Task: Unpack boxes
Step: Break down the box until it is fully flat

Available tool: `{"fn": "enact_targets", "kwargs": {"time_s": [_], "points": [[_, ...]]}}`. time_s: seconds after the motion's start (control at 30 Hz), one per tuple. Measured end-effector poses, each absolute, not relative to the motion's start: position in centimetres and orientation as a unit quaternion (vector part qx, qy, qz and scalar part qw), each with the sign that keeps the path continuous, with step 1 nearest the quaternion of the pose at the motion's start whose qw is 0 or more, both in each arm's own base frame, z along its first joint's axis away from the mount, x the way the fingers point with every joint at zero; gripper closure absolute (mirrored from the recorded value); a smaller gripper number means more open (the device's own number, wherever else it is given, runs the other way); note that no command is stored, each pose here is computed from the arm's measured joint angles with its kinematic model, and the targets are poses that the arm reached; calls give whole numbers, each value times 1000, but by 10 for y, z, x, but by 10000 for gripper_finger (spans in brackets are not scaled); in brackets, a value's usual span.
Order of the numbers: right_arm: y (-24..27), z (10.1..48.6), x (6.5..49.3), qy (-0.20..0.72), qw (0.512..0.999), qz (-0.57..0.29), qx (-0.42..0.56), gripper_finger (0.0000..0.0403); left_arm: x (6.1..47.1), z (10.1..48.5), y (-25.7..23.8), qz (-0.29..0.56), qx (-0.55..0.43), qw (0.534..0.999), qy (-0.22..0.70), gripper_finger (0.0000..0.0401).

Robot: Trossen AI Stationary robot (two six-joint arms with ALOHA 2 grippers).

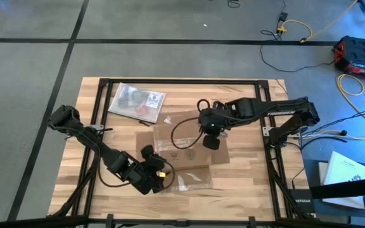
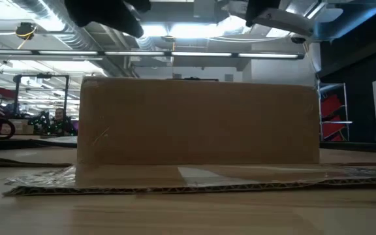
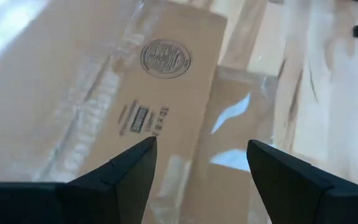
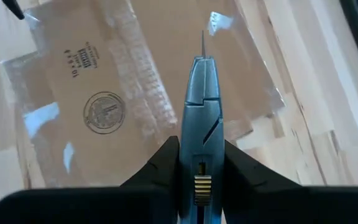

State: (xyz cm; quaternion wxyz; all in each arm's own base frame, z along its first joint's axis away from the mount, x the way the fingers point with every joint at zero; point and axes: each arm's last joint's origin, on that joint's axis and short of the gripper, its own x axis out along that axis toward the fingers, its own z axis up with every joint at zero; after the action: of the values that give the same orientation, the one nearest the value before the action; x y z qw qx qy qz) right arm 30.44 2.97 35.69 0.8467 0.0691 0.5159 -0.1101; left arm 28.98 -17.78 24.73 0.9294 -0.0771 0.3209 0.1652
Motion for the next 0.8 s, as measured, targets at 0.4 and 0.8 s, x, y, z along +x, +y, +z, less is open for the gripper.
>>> {"fn": "enact_targets", "kwargs": {"time_s": [0.4,0.8], "points": [[43,369,313,414,888,-181,83,345,296,269,-161,168,46,916,362,162],[45,384,323,310,917,-203,145,345,315,277,-123,197,98,902,370,162]]}}
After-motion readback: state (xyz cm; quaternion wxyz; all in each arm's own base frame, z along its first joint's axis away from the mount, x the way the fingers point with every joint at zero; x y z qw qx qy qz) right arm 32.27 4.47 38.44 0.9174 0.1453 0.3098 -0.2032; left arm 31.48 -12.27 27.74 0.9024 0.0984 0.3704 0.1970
